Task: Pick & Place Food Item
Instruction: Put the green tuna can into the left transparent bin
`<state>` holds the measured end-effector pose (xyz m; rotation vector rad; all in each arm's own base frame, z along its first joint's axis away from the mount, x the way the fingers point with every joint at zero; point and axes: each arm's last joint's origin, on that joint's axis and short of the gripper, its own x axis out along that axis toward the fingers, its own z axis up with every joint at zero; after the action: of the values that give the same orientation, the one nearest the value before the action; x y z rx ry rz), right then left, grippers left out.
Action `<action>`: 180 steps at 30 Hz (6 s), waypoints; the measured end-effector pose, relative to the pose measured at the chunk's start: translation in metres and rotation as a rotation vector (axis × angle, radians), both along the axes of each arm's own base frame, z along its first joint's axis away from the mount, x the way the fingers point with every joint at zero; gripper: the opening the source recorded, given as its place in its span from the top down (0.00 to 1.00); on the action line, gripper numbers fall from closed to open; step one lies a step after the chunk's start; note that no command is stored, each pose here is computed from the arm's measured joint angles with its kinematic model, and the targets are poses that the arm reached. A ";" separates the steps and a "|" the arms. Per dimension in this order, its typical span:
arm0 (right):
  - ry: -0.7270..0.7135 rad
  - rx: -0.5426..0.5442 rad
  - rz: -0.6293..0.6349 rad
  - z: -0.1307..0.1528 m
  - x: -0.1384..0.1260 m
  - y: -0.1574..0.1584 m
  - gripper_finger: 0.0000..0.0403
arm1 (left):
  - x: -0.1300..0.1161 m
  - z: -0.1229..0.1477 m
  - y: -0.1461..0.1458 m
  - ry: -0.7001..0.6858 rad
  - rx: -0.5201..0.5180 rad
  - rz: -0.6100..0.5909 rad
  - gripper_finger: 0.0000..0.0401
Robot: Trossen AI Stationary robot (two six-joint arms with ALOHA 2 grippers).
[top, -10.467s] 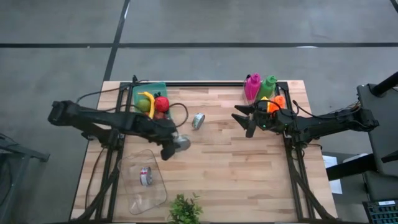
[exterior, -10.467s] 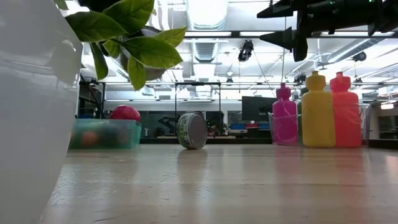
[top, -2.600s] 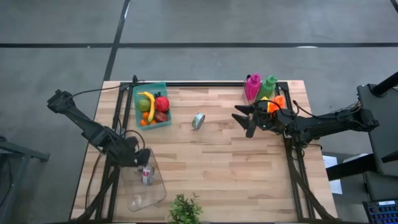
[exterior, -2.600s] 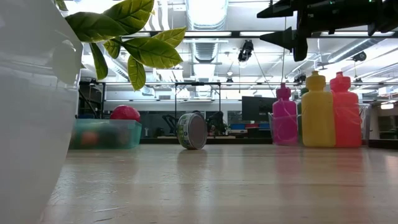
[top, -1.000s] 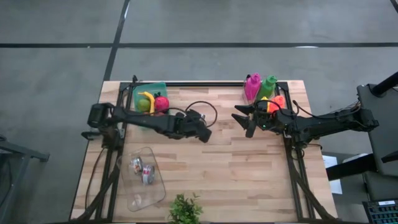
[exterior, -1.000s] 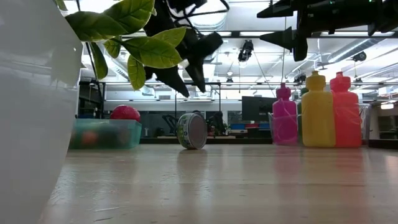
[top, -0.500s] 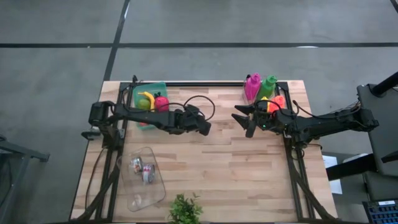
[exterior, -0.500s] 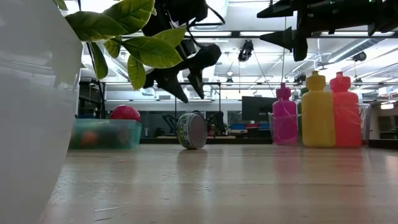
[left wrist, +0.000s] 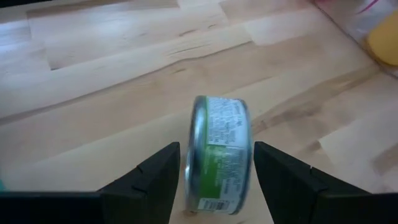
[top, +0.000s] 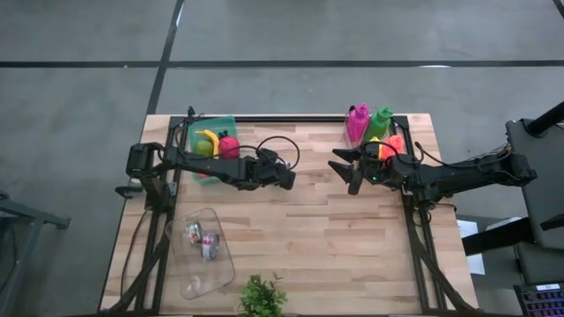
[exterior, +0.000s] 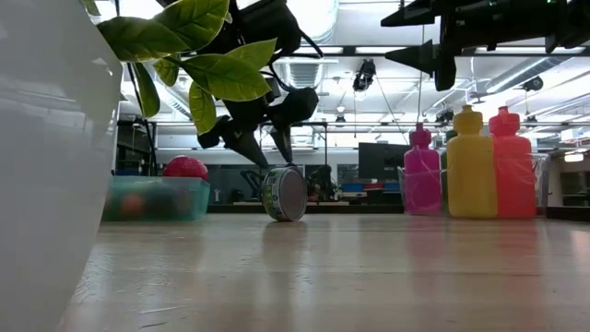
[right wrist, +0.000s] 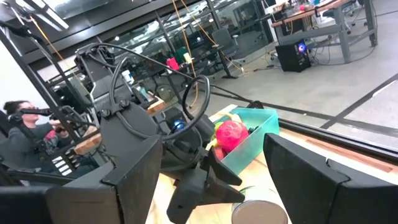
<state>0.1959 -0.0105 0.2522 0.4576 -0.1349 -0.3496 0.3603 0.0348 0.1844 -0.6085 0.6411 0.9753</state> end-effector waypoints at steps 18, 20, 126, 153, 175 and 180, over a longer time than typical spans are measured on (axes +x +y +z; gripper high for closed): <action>-0.001 0.000 0.000 0.000 0.000 0.000 0.31 | -0.007 -0.022 0.000 -0.043 0.042 -0.035 0.48; -0.001 0.000 0.000 0.000 0.000 0.000 0.31 | -0.009 -0.025 0.000 -0.039 0.042 -0.035 0.48; 0.023 0.000 0.000 -0.002 0.000 0.000 0.31 | -0.084 0.102 -0.052 -0.043 -0.067 -0.246 0.63; 0.022 0.000 0.000 -0.002 0.000 0.000 0.31 | -0.167 0.151 -0.115 0.170 -0.844 0.221 0.65; 0.022 0.000 0.000 -0.002 0.000 0.000 0.31 | -0.188 0.106 -0.181 0.286 -1.130 0.542 0.65; 0.022 0.000 0.001 -0.002 0.000 0.000 0.31 | -0.187 0.082 -0.185 0.285 -1.164 0.535 0.65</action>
<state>0.1959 -0.0104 0.2502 0.4536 -0.1137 -0.3537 0.1734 -0.1506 0.2664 -1.7494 1.3543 1.1348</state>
